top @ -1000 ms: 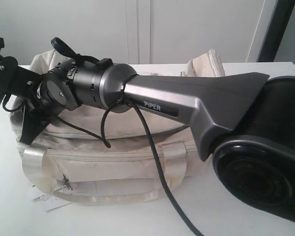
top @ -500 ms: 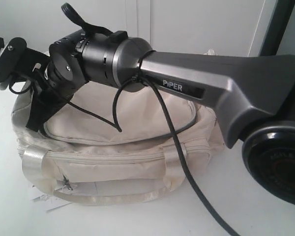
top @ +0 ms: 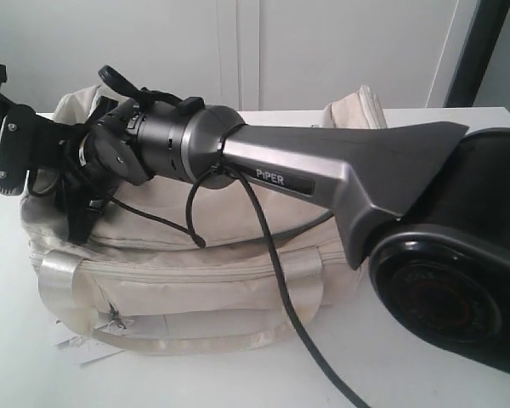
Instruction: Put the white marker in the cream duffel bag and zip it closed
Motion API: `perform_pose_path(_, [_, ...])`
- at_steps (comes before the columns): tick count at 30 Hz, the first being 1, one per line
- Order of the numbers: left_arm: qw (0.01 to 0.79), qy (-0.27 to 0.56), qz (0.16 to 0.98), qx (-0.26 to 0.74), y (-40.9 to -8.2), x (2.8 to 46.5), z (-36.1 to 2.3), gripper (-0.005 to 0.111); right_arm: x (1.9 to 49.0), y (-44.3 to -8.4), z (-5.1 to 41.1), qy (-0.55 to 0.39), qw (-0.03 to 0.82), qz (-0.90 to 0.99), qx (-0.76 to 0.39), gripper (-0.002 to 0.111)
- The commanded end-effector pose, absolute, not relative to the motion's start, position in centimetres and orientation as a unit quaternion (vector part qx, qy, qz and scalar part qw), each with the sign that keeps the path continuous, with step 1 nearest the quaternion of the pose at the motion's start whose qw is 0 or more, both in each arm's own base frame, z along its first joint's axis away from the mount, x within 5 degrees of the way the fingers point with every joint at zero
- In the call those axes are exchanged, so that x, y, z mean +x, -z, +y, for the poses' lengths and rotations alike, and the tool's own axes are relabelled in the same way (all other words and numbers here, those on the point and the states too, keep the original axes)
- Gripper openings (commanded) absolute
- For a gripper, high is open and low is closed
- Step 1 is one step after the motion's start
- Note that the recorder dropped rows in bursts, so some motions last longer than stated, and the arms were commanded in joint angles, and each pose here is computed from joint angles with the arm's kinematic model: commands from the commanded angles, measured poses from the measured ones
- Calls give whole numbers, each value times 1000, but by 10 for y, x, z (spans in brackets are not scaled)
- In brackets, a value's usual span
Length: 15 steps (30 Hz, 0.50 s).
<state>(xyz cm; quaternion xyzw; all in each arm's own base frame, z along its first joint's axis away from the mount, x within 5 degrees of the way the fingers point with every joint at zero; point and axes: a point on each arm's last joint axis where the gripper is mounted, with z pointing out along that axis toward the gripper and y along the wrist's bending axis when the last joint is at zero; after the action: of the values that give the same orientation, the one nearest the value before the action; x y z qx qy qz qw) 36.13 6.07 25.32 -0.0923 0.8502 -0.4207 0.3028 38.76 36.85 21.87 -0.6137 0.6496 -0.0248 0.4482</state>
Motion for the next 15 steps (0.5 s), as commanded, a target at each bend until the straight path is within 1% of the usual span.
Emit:
perform_pose_path(1, [300, 446, 839, -88, -257, 359, 58, 0, 403, -214, 355, 41, 448, 655, -607, 44])
perform_pose_path(2, [300, 446, 839, -88, -257, 359, 58, 0, 406, -214, 352, 40, 450, 661, -600, 39])
perform_pose_path(3, [300, 446, 839, -88, -257, 359, 58, 0, 408, -215, 349, 37, 452, 668, -590, 27])
perform_pose_path(4, [301, 445, 839, -87, -257, 359, 58, 0, 409, -215, 348, 36, 452, 672, -586, 19])
perform_pose_path(5, [301, 445, 839, -87, -257, 359, 58, 0, 409, -214, 348, 28, 451, 678, -580, 6])
perform_pose_path(6, [301, 445, 839, -87, -257, 359, 58, 0, 409, -214, 348, 24, 450, 681, -577, 0])
perform_pose_path(9, [302, 445, 839, -85, -257, 359, 58, 0, 406, -219, 350, -2, 451, 697, -557, 0])
perform_pose_path(15, [304, 443, 839, -86, -257, 360, 59, 0, 398, -244, 343, -20, 444, 726, -525, 0])
